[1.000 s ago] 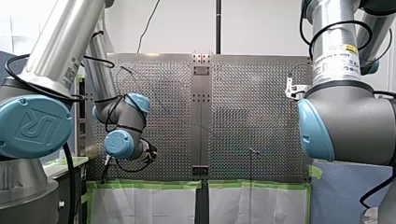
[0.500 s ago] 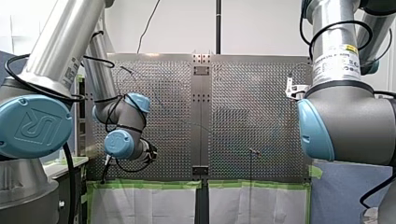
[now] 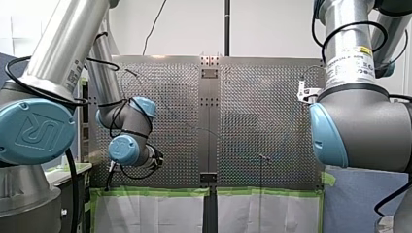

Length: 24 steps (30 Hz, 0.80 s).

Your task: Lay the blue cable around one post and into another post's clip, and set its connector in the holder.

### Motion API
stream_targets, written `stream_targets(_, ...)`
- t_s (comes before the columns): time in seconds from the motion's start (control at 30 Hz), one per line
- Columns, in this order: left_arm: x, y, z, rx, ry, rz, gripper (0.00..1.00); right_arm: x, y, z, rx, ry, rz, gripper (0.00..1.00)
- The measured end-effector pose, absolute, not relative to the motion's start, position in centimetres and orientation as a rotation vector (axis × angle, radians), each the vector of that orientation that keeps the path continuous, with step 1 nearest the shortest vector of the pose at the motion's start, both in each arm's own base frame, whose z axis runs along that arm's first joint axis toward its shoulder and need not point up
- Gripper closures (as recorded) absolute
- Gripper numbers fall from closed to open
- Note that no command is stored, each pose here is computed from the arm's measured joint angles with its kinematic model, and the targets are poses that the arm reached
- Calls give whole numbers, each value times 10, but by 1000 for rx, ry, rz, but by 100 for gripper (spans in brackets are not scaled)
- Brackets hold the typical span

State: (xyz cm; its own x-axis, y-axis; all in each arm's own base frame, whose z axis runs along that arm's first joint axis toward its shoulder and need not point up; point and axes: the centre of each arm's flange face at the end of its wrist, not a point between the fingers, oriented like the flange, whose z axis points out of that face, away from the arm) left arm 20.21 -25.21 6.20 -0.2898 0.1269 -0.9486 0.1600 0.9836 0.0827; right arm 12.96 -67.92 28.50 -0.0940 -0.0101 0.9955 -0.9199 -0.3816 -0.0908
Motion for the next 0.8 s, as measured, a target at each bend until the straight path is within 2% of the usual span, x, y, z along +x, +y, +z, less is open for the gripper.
stream_targets(0.8,202,-252,62,211,1872,-33,0,129,-679,285,1434,-1065,1559,0)
